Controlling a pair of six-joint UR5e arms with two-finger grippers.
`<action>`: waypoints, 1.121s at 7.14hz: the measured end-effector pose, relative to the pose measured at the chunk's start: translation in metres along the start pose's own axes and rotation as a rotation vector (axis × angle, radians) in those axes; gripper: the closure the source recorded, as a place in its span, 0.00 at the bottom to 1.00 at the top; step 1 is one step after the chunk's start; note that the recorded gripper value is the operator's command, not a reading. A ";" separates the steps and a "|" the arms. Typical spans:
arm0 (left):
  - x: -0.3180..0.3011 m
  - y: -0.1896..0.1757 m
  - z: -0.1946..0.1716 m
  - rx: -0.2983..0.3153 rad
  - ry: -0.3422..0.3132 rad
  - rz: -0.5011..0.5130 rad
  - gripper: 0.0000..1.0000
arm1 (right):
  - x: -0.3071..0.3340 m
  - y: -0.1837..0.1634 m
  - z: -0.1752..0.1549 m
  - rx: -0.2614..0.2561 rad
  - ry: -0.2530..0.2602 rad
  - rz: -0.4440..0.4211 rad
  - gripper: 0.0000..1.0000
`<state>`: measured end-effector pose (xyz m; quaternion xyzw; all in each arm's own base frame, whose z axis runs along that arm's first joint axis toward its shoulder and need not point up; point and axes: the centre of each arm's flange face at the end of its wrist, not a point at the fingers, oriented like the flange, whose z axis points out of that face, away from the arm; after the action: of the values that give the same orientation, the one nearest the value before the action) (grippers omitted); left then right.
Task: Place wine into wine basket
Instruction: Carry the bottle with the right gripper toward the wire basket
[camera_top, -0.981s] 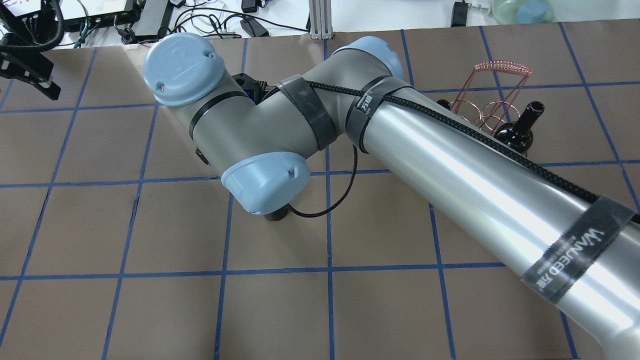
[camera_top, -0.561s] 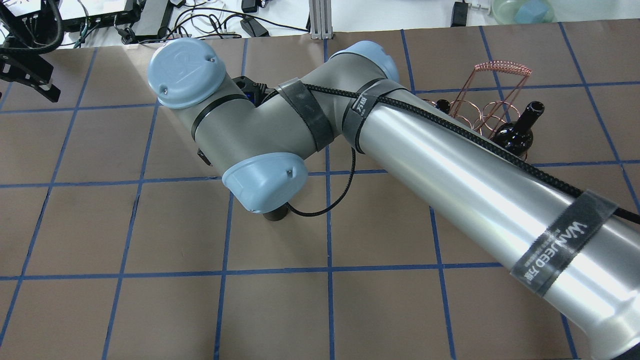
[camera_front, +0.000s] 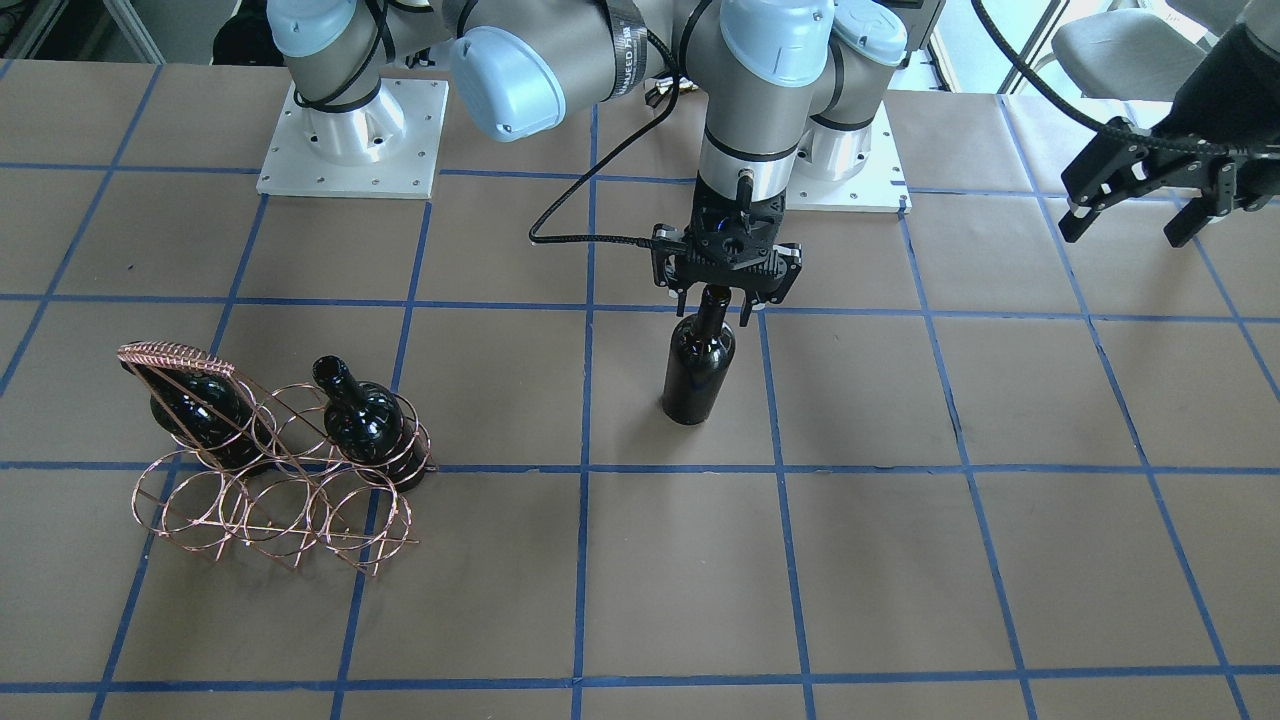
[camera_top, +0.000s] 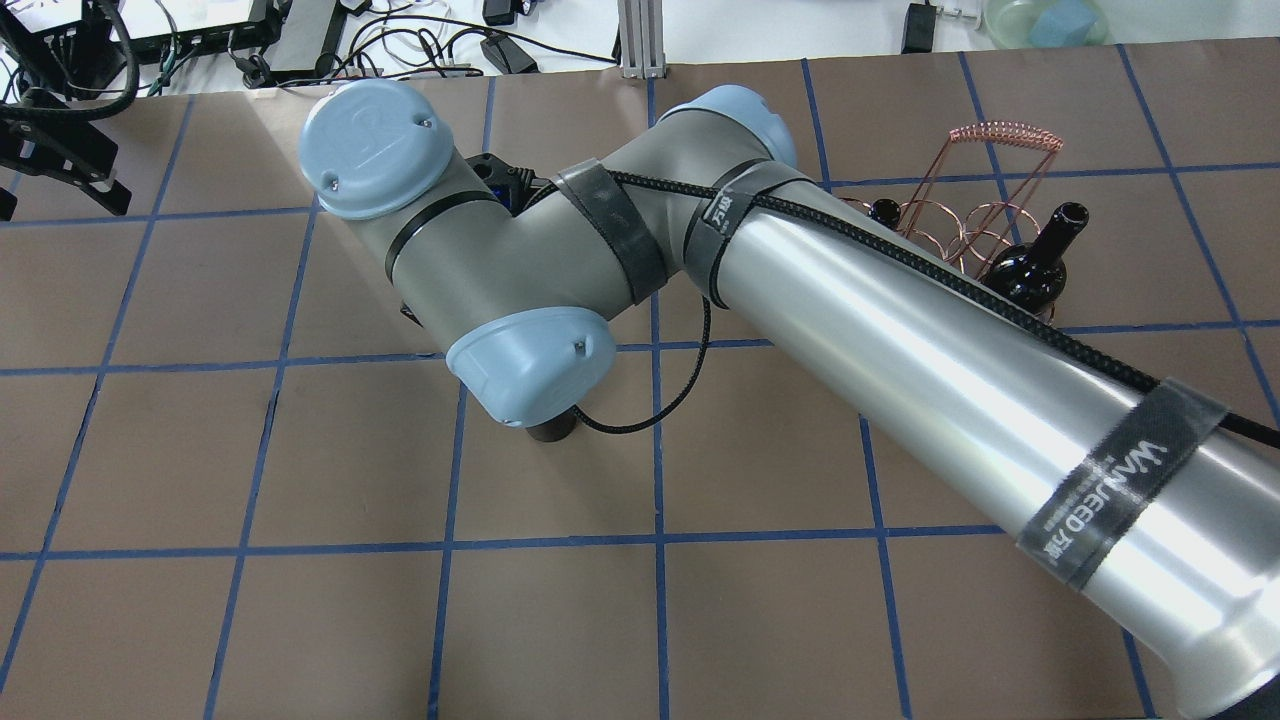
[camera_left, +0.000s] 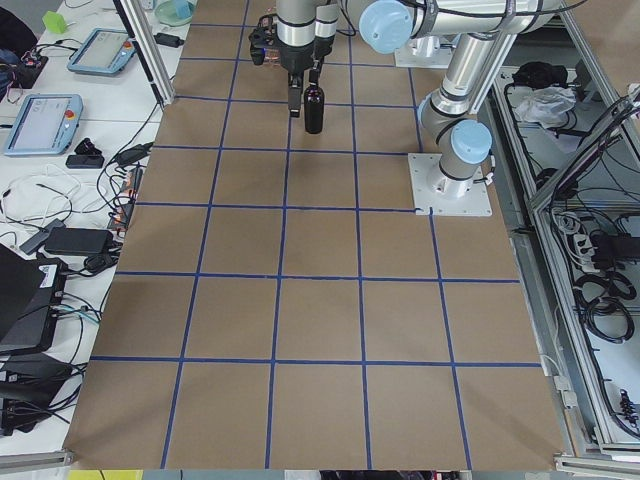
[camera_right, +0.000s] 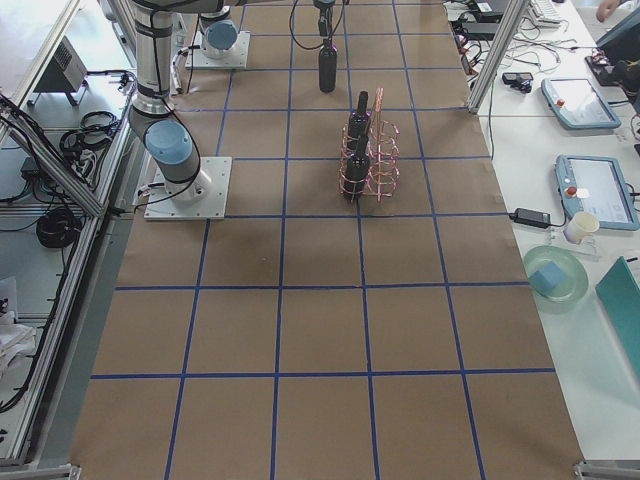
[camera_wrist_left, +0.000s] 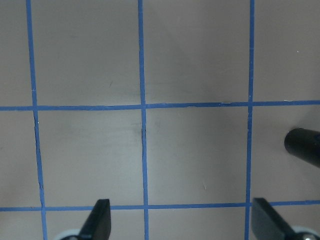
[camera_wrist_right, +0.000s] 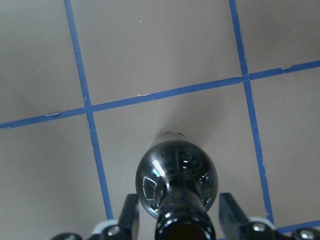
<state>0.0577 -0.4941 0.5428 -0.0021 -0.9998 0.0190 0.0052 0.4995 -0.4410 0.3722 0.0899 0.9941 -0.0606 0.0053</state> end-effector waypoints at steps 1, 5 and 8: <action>0.000 0.000 0.007 -0.011 0.004 -0.002 0.00 | 0.000 0.000 0.000 -0.001 0.001 -0.001 0.70; -0.003 -0.005 0.008 0.022 -0.016 -0.001 0.00 | 0.000 0.001 0.000 -0.004 -0.002 -0.008 0.93; -0.003 -0.003 0.018 -0.008 -0.014 -0.001 0.00 | 0.029 -0.014 -0.043 0.026 -0.022 -0.021 0.94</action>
<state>0.0608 -0.4973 0.5249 -0.0013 -0.9999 0.0148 -0.0016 0.4687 -0.4446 0.4163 0.0790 0.9940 -0.0745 0.0145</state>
